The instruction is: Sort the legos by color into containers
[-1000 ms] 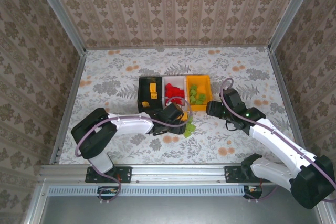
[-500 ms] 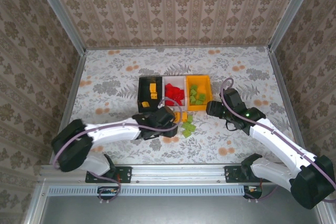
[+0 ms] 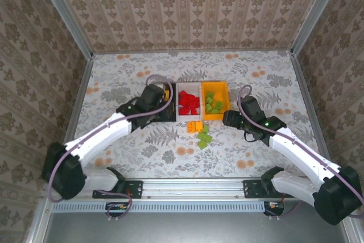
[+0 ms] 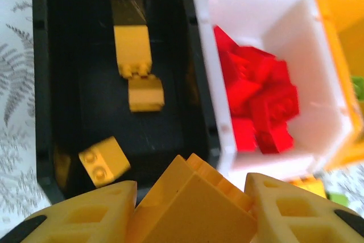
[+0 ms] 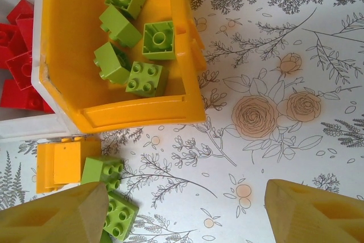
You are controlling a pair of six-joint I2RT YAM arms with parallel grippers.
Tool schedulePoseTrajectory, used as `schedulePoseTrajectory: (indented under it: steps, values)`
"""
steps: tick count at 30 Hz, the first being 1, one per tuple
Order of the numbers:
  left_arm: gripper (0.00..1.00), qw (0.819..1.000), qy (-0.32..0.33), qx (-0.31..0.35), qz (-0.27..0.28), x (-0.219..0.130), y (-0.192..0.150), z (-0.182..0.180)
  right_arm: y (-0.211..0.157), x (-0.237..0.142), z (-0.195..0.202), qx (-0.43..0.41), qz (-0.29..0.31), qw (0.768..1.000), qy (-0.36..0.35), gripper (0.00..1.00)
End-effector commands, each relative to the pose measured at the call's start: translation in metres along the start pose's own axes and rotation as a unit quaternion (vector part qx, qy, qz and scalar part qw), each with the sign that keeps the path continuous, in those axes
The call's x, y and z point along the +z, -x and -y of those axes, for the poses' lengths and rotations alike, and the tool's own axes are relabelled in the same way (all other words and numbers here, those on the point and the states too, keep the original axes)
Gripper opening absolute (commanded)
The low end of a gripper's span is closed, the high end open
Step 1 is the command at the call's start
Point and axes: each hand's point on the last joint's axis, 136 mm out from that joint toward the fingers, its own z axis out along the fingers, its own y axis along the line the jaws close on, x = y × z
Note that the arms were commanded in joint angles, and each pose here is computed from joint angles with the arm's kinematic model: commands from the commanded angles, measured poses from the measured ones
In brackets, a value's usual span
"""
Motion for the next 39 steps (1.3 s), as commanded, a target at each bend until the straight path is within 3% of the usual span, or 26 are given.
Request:
schedulePoseTrajectory:
  steps: [1,5,7,10,16,22,23,24,31,39]
  values:
    - [0.36,1.0,0.011,0.014,-0.005,0.026,0.019,-0.009,-0.004,0.002,0.005,0.001,-0.005,1.0,-0.008,0.75]
    - [0.44,1.0,0.027,0.004,-0.012,0.048,0.027,-0.018,-0.004,-0.001,0.007,0.001,-0.003,1.0,-0.008,0.75]
    - [0.59,1.0,0.028,0.002,-0.014,0.054,0.031,-0.018,-0.004,-0.002,0.007,0.0,-0.001,1.0,-0.008,0.75]
    - [0.7,1.0,0.014,-0.002,-0.006,0.051,0.036,-0.01,-0.004,-0.003,0.007,0.001,-0.001,1.0,-0.006,0.75]
    - [0.78,0.999,-0.033,0.011,0.033,0.01,0.042,0.023,-0.014,0.002,-0.007,-0.014,-0.022,0.999,0.033,0.75]
    - [0.84,0.995,-0.08,0.014,0.053,-0.032,0.012,0.044,-0.059,0.013,-0.046,-0.1,-0.088,0.988,0.083,0.75]
    - [0.98,0.995,-0.083,0.014,0.055,-0.036,0.006,0.044,-0.066,0.014,-0.052,-0.116,-0.097,0.985,0.088,0.75]
    - [1.0,0.995,-0.082,0.013,0.056,-0.04,-0.002,0.042,-0.076,0.016,-0.06,-0.134,-0.108,0.98,0.095,0.74]
    - [1.0,0.995,-0.074,-0.021,0.064,-0.064,-0.04,0.013,-0.111,0.034,-0.094,-0.224,-0.151,0.957,0.101,0.66]
    - [1.0,0.995,-0.05,-0.049,0.073,-0.077,-0.063,-0.018,-0.127,0.052,-0.111,-0.25,-0.176,0.947,0.096,0.63]
